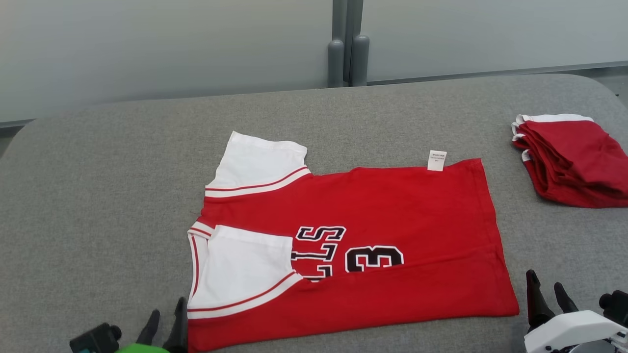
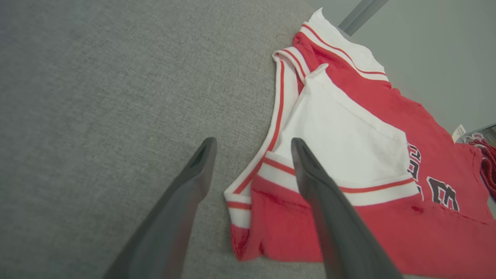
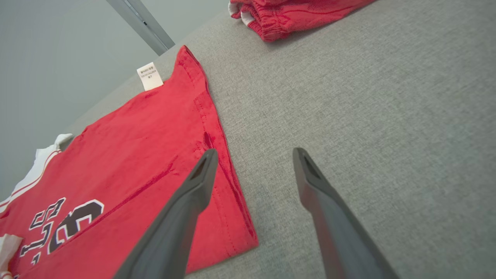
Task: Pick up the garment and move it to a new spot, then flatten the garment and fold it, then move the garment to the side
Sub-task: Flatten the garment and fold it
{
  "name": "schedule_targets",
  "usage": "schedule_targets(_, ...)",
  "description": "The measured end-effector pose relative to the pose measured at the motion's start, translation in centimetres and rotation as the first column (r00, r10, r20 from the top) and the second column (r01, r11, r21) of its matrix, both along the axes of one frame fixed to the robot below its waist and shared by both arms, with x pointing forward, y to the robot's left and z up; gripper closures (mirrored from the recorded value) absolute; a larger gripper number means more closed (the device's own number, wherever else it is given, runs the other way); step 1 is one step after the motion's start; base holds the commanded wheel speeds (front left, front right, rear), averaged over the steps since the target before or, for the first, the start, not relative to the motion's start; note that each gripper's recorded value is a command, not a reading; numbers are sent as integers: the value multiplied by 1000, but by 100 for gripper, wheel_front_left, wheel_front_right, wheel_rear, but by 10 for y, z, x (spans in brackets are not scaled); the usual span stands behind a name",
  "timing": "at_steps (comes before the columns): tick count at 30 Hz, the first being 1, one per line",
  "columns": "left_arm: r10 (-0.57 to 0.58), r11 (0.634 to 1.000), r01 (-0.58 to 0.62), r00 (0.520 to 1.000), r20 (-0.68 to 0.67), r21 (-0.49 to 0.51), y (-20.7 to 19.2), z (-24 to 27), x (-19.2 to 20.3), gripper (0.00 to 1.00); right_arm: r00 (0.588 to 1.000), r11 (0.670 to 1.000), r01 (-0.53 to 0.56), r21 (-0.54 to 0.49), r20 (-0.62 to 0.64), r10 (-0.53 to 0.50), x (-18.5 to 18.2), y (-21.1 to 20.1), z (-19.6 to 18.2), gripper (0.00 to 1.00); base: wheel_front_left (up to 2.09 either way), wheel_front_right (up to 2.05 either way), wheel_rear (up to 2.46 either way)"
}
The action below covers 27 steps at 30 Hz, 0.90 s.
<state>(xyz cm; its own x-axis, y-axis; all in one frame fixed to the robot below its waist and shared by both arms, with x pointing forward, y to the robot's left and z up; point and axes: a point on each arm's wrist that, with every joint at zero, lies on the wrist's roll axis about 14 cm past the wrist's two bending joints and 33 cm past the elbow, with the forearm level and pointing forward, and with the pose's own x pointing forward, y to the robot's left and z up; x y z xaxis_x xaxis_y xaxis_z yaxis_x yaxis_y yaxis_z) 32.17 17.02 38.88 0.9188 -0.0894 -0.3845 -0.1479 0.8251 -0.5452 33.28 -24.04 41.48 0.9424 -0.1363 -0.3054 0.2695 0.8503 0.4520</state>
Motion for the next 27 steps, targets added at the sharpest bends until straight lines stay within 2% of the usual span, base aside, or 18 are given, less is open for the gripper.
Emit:
schedule_targets(7,-131,989,121,985,113,90,-8,43,52,0,998,998,-38,-45,48,40,18,4,21,0,0,0,0)
schedule_targets(13,-252,956,219,954,162,196,-23,75,102,0,992,993,-85,-83,90,93,37,15,40,0,0,0,0)
schedule_targets(22,-306,930,266,942,134,256,-44,84,181,0,977,980,-133,-148,144,155,80,25,66,0,0,0,0)
schedule_targets(27,-338,903,300,938,78,309,-51,64,212,0,970,973,-147,-177,165,177,102,28,73,0,0,0,0)
